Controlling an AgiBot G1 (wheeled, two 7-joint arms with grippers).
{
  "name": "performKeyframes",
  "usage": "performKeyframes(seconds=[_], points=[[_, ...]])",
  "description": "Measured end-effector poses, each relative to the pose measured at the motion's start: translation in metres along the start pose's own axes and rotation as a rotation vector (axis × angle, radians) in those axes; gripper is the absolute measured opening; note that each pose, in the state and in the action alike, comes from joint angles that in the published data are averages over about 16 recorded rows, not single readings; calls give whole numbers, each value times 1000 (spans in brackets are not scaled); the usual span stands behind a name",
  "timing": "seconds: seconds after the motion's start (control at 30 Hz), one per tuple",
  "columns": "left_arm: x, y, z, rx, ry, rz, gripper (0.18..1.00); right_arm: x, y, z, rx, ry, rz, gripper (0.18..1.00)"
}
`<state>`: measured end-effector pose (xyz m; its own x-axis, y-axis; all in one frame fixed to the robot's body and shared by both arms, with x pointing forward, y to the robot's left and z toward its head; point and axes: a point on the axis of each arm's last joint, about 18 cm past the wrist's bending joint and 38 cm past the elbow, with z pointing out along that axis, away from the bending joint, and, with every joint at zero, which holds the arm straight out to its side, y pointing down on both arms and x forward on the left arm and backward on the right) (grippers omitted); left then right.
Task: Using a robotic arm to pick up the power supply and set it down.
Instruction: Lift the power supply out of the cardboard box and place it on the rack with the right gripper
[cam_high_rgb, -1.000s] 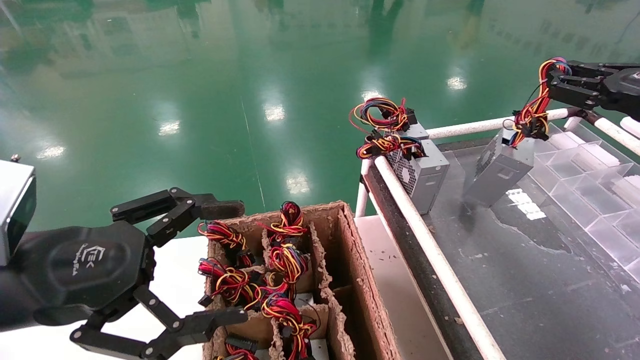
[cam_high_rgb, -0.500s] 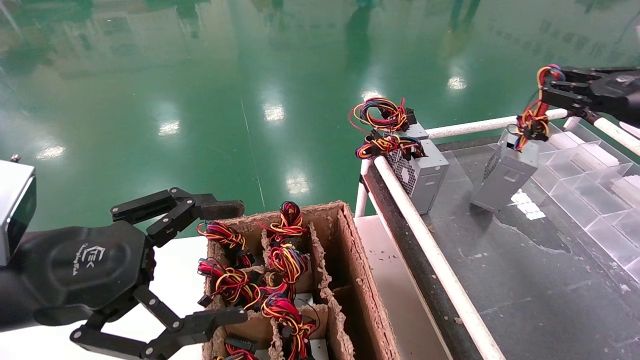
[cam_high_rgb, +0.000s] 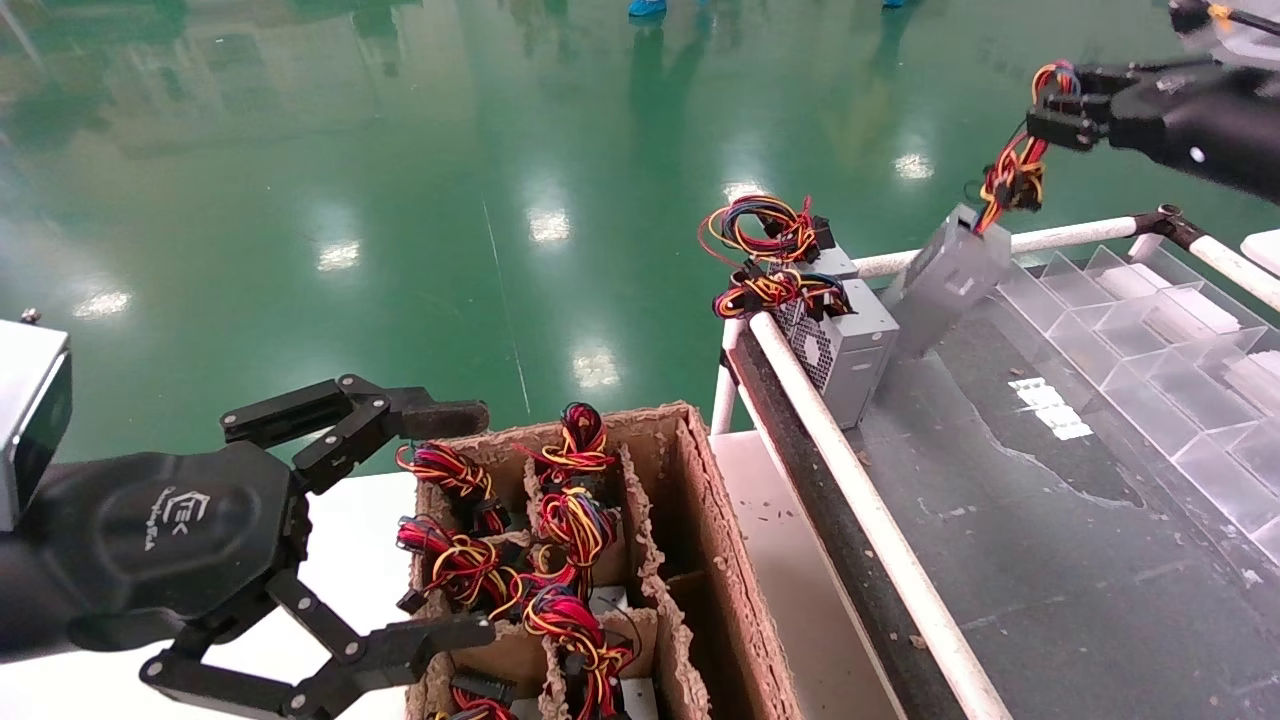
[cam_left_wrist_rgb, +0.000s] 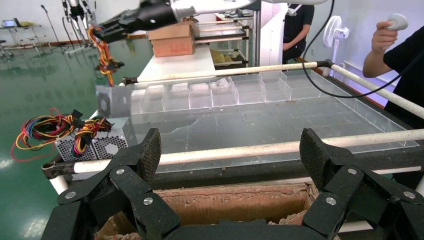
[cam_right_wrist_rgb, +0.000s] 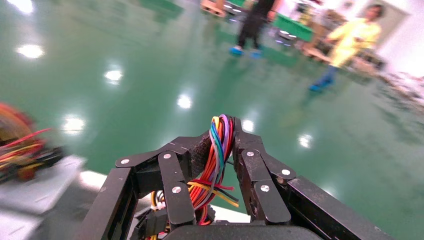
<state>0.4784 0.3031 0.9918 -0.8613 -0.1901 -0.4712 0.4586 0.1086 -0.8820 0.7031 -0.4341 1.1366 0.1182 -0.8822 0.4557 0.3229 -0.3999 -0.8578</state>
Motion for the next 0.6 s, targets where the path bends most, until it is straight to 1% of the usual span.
performKeyframes(seconds=[0.27, 0.43, 0.6], points=[[0, 0, 0, 0, 0, 0, 1001, -10, -10, 23, -26, 57, -37, 192], [0, 0, 0, 0, 0, 0, 1001, -16, -10, 29, -34, 54, -43, 192], [0, 0, 0, 0, 0, 0, 1001, -23, -10, 31, -33, 31, -37, 191]])
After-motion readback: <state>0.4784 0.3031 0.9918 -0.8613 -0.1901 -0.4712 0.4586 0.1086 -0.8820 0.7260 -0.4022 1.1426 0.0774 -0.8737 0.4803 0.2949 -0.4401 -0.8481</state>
